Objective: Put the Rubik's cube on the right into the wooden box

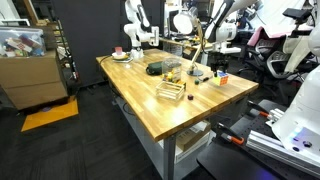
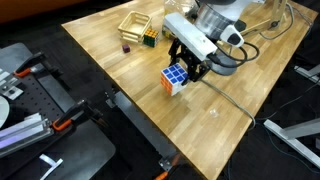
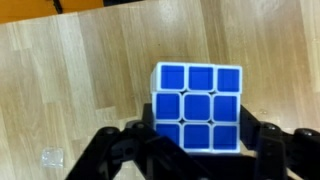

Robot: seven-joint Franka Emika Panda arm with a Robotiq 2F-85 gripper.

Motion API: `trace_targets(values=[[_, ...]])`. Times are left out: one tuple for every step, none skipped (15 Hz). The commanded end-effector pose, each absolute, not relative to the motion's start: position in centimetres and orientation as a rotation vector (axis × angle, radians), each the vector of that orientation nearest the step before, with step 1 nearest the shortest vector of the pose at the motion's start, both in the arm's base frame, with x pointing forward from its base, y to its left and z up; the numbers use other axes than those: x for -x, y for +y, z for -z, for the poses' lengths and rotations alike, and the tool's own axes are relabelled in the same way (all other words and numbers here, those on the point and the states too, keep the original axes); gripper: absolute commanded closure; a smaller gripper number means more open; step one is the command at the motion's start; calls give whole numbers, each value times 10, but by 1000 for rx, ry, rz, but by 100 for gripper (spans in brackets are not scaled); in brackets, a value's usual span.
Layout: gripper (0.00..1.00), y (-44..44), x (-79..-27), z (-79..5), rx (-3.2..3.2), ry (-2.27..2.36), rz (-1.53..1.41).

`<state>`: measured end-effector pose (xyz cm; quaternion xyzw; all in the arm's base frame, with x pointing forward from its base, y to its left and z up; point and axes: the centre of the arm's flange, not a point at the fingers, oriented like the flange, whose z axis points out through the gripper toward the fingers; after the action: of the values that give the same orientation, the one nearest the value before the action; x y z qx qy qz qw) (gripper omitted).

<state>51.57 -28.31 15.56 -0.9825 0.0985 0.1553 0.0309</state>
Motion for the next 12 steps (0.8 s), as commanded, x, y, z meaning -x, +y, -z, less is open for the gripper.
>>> trace_targets(values=[[47,-244,-511,-182,3086,95,-431],[47,-233,-516,-187,3108,37,-426],[47,-224,-520,-192,3128,-14,-423],[47,-214,-525,-197,3145,-77,-416],[47,-204,-531,-203,3161,-140,-408],[47,-195,-534,-207,3171,-203,-398],[47,-184,-538,-212,3177,-269,-384],[47,-175,-540,-215,3175,-329,-367],[47,-169,-543,-216,3156,-363,-353],[47,-167,-542,-217,3151,-376,-336],[22,-166,-553,-211,3154,-309,-394],[22,-164,-553,-212,3152,-329,-387]])
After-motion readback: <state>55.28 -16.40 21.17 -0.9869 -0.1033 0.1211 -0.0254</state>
